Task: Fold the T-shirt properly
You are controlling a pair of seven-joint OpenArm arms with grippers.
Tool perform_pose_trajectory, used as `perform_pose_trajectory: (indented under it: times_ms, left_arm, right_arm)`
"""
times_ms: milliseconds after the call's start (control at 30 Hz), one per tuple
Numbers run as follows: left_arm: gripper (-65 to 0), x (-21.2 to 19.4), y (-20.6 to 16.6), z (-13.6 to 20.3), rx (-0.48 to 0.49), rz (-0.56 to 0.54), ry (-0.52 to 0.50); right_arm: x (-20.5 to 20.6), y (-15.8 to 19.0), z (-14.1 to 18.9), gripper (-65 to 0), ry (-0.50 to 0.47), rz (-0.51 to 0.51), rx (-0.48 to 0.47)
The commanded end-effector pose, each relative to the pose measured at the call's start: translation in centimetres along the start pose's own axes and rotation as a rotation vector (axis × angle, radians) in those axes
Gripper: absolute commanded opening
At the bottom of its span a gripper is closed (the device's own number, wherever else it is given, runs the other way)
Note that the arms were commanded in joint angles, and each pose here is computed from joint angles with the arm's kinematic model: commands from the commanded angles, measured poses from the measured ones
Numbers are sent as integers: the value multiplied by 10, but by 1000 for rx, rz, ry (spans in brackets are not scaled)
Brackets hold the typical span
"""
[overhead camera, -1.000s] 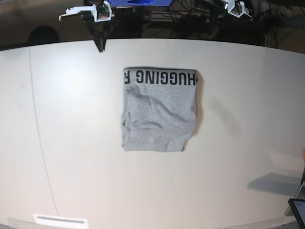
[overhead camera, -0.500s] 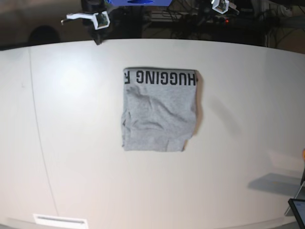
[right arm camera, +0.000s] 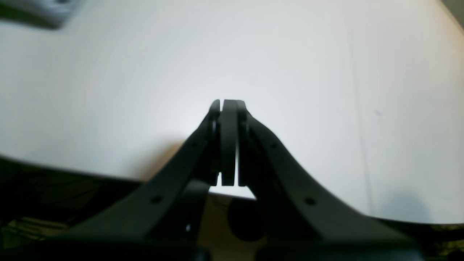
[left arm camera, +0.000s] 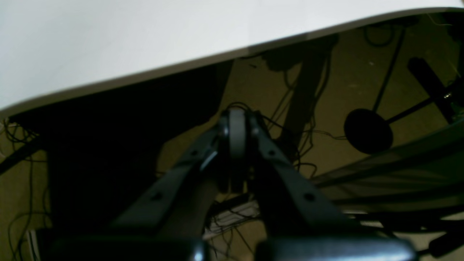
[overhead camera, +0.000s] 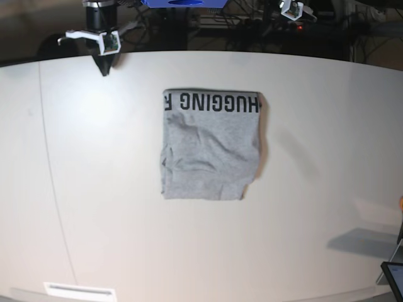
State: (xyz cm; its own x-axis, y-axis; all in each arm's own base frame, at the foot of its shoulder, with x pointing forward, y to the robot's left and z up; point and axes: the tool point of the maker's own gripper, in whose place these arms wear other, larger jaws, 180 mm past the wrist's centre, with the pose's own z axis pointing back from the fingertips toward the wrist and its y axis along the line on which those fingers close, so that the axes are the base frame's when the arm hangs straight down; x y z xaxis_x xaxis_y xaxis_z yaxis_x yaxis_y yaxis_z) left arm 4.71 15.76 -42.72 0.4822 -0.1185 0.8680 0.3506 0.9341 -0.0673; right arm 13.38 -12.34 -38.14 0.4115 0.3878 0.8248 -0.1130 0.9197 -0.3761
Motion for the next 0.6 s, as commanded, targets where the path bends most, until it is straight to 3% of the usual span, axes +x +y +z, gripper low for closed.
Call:
perform_pose_trajectory:
  times_ms: [0, 167, 367, 567]
  left_arm:
    - [-650, 0, 2, 5, 2, -1, 10]
    - [-650, 0, 5, -2, 3, -13, 25]
    - [-650, -5, 6, -6, 5, -10, 39]
    - [-650, -31, 9, -8, 8, 4, 152]
  right_arm:
    - [6, -10, 3, -650, -32, 17, -29]
    - [-7, -56, -2, -650, 0, 54, -156]
    - [-47, -109, 5, -650, 149, -48, -311]
    - [-91, -105, 23, -650, 284, -63, -325]
